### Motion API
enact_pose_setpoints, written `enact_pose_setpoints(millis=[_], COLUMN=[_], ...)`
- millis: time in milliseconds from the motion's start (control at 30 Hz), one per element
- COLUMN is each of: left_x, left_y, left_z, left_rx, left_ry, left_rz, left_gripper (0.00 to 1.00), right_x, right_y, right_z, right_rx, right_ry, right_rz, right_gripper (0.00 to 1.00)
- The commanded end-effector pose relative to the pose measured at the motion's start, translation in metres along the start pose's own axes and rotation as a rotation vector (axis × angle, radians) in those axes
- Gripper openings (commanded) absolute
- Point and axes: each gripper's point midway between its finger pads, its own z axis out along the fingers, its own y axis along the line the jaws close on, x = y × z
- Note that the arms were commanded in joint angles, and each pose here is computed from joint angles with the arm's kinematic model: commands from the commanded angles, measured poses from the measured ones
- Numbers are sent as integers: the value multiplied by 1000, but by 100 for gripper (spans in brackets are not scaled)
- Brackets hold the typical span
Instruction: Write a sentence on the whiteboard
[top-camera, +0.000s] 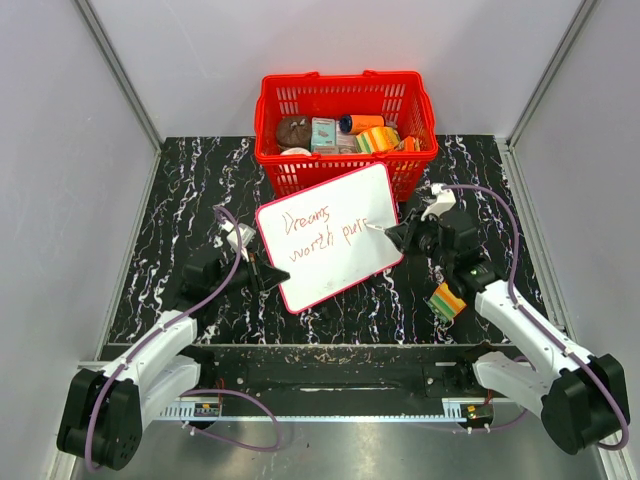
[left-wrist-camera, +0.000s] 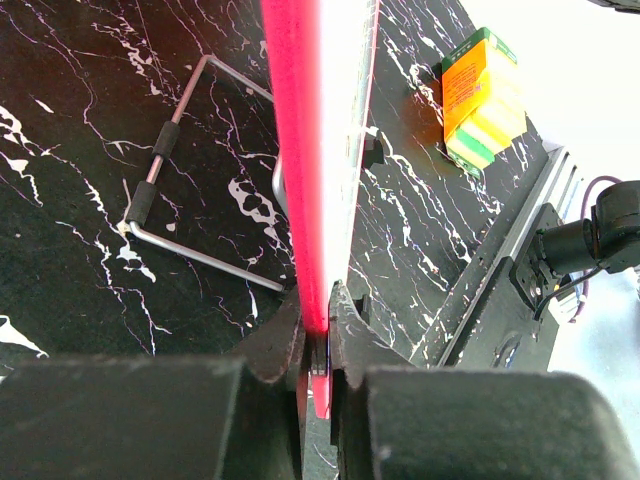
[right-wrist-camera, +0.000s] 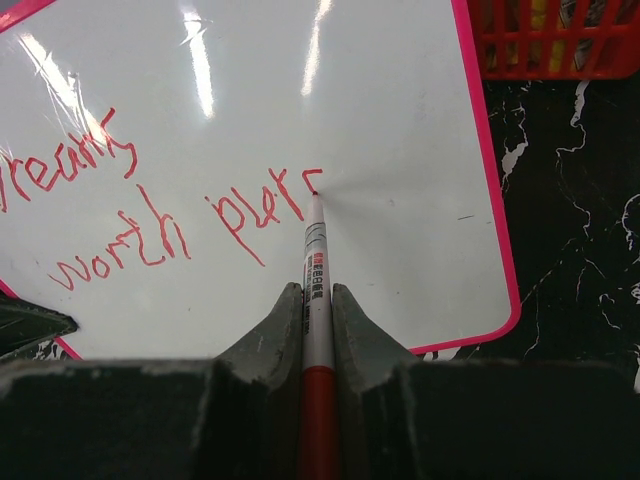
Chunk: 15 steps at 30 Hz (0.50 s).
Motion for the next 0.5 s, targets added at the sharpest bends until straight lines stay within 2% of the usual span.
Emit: enact_pose_setpoints(millis=[0,467], left_x=[-8,-9], left_y=[30,29], left_z=[0,-1], left_rx=[-128,-128], left_ry=[-49,-50], left_rz=[85,86], left_gripper=[0,0], right_x=[-28,-11], right_y=[19,3], right_z=[2,-1], right_rx=[-56,14], right_ry=[-73,-26], right_rz=[-13,-9], right_gripper=[0,0])
